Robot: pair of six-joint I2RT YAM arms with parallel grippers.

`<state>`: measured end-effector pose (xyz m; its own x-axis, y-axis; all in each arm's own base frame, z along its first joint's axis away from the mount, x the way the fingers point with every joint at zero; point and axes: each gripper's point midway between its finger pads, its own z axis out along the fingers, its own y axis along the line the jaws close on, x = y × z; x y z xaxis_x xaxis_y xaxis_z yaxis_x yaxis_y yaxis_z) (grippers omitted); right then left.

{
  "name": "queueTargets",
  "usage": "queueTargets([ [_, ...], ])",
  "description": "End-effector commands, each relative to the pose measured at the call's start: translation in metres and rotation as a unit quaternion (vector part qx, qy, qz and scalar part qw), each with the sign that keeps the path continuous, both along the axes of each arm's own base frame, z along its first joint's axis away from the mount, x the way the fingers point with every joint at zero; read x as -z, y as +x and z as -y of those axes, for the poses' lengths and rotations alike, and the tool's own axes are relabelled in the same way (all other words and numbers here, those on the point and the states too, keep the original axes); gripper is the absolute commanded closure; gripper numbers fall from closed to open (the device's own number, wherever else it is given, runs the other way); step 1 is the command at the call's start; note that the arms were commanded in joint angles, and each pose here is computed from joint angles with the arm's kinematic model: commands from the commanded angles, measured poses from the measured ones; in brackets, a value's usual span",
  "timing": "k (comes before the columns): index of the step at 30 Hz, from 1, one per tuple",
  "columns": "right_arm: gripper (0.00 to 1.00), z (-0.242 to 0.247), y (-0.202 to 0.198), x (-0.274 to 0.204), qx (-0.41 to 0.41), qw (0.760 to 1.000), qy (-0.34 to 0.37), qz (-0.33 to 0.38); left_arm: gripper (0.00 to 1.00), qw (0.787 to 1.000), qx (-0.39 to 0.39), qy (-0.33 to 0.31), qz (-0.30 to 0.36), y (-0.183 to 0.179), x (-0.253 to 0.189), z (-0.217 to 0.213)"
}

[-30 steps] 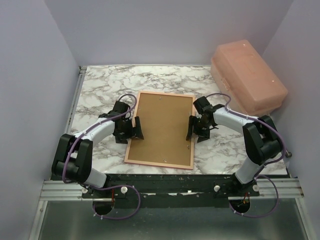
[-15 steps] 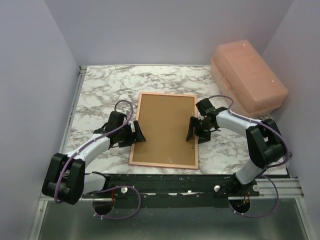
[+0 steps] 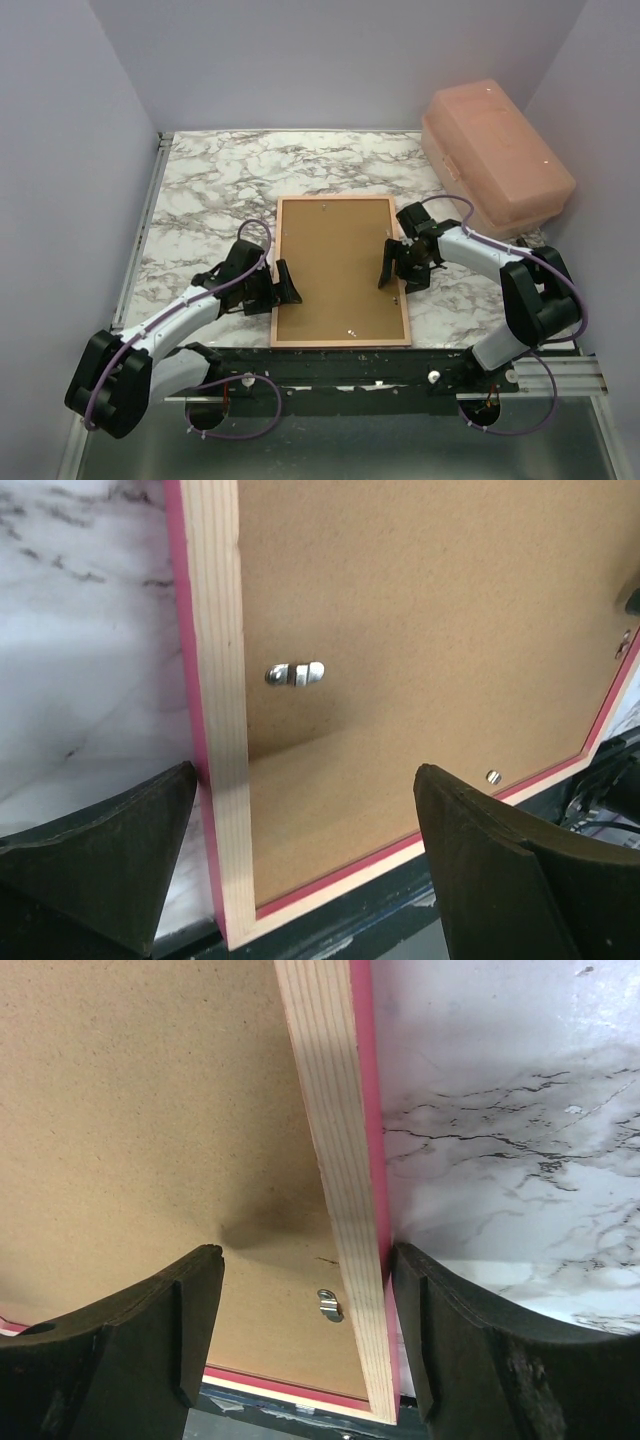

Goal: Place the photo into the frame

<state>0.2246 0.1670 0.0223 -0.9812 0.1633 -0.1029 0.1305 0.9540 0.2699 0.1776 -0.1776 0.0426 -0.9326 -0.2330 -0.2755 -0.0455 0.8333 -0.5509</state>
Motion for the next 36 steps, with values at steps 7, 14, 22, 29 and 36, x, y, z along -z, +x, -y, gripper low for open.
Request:
queueTargets([
  [7, 0.25, 0.005, -0.014, 0.010, -0.005, 0.999, -0.022, -0.027, 0.10, 0.992, -0.027, 0.108, -0.056, -0.007, 0.018, -0.030],
  [14, 0.25, 0.019, -0.020, 0.005, -0.007, 0.998, -0.054, -0.032, 0.19, 0.990, -0.022, 0.129, -0.056, 0.003, 0.023, -0.029],
  [22, 0.26, 0.029, -0.032, -0.001, -0.007, 0.997, -0.071, -0.042, 0.25, 0.986, -0.006, 0.157, -0.062, 0.010, 0.029, -0.022],
  [29, 0.33, 0.044, -0.040, -0.003, 0.013, 0.993, -0.109, -0.048, 0.26, 0.984, 0.006, 0.161, -0.072, 0.005, 0.035, -0.014],
  [36, 0.43, 0.035, -0.037, -0.007, -0.007, 0.994, -0.103, -0.039, 0.26, 0.984, 0.013, 0.163, -0.075, 0.003, 0.037, -0.011],
])
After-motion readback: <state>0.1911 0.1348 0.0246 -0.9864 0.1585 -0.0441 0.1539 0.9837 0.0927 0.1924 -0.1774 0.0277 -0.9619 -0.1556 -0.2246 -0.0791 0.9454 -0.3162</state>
